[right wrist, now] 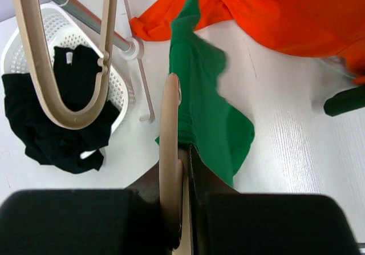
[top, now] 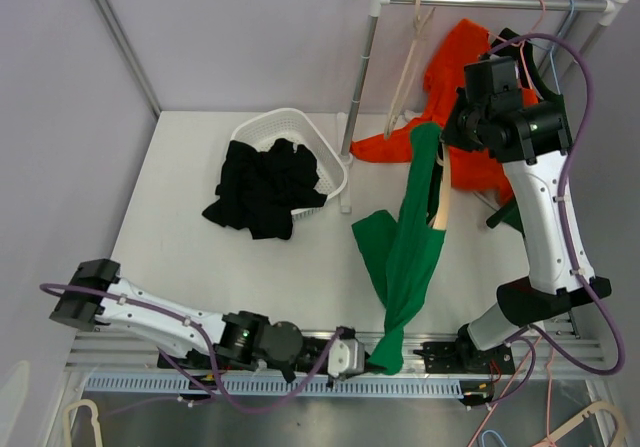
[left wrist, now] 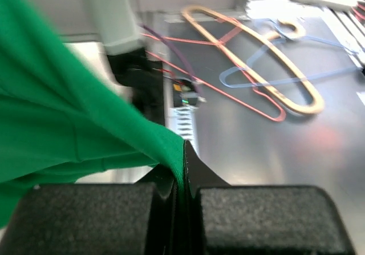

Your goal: Remove the t-shirt from the hanger

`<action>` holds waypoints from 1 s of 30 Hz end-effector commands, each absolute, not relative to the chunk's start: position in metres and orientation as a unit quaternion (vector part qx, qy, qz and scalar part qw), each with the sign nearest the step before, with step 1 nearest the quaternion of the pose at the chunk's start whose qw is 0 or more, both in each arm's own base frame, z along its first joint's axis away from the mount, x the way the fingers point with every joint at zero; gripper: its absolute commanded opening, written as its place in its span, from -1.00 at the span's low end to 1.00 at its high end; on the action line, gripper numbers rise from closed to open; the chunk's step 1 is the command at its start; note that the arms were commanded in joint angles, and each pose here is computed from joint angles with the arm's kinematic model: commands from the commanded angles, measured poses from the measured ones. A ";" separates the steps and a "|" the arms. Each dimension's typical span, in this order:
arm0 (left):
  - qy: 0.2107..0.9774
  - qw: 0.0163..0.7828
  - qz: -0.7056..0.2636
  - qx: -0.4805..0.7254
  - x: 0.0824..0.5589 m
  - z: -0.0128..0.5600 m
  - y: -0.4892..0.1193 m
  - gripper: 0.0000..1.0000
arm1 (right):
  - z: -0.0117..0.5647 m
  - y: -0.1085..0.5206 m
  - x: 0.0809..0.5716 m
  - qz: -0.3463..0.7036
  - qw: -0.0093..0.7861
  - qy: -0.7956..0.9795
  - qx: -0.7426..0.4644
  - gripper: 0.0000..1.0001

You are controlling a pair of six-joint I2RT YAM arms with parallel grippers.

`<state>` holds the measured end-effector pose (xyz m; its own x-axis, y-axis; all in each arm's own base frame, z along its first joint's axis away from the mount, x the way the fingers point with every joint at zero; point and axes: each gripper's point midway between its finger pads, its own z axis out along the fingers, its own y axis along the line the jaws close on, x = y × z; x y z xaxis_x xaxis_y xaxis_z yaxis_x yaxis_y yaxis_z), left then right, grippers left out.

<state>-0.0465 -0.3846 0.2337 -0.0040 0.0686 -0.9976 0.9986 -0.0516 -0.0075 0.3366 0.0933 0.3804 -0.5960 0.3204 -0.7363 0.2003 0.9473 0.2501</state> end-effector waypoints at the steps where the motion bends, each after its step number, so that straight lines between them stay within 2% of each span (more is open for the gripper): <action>1: 0.457 0.439 -0.541 0.554 -0.096 0.254 -0.398 -0.99 | 0.380 0.099 0.356 0.071 0.442 0.884 0.138 -1.00; 7: 0.402 0.384 -0.576 0.600 -0.172 0.260 -0.406 -0.99 | 0.382 0.098 0.371 0.074 0.455 0.874 0.153 -1.00; 11: 0.420 0.401 -0.561 0.590 -0.164 0.256 -0.411 -0.99 | 0.380 0.101 0.368 0.078 0.444 0.881 0.146 -1.00; 15: 0.473 0.444 -0.496 0.576 -0.114 0.237 -0.416 -0.99 | 0.378 0.108 0.356 0.095 0.423 0.892 0.125 -1.00; 18: 0.485 0.454 -0.499 0.557 -0.080 0.241 -0.408 -0.99 | 0.380 0.101 0.348 0.084 0.427 0.891 0.127 -1.00; 21: 0.517 0.495 -0.464 0.523 -0.044 0.247 -0.397 -0.99 | 0.378 0.105 0.341 0.099 0.425 0.892 0.119 -1.00; 23: 0.560 0.502 -0.451 0.481 -0.012 0.260 -0.397 -0.99 | 0.398 0.112 0.333 0.139 0.460 0.870 0.110 -1.00; 24: 0.589 0.482 -0.431 0.485 -0.002 0.247 -0.393 -0.99 | 0.386 0.120 0.328 0.149 0.450 0.875 0.100 -1.00; 25: 0.611 0.484 -0.438 0.447 0.021 0.266 -0.397 -0.99 | 0.399 0.121 0.315 0.168 0.474 0.859 0.095 -1.00; 26: 0.619 0.479 -0.437 0.442 0.029 0.267 -0.396 -0.98 | 0.411 0.125 0.317 0.188 0.501 0.840 0.092 -1.00; 30: 0.643 0.485 -0.420 0.417 0.061 0.277 -0.399 -0.99 | 0.408 0.132 0.303 0.225 0.509 0.826 0.091 -1.00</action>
<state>0.0520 -0.3980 0.2574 -0.1156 0.1505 -0.9818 0.9600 0.2709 -0.0715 0.3004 0.1180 0.3584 -0.6019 0.3111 -0.7354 0.0472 0.9332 0.3561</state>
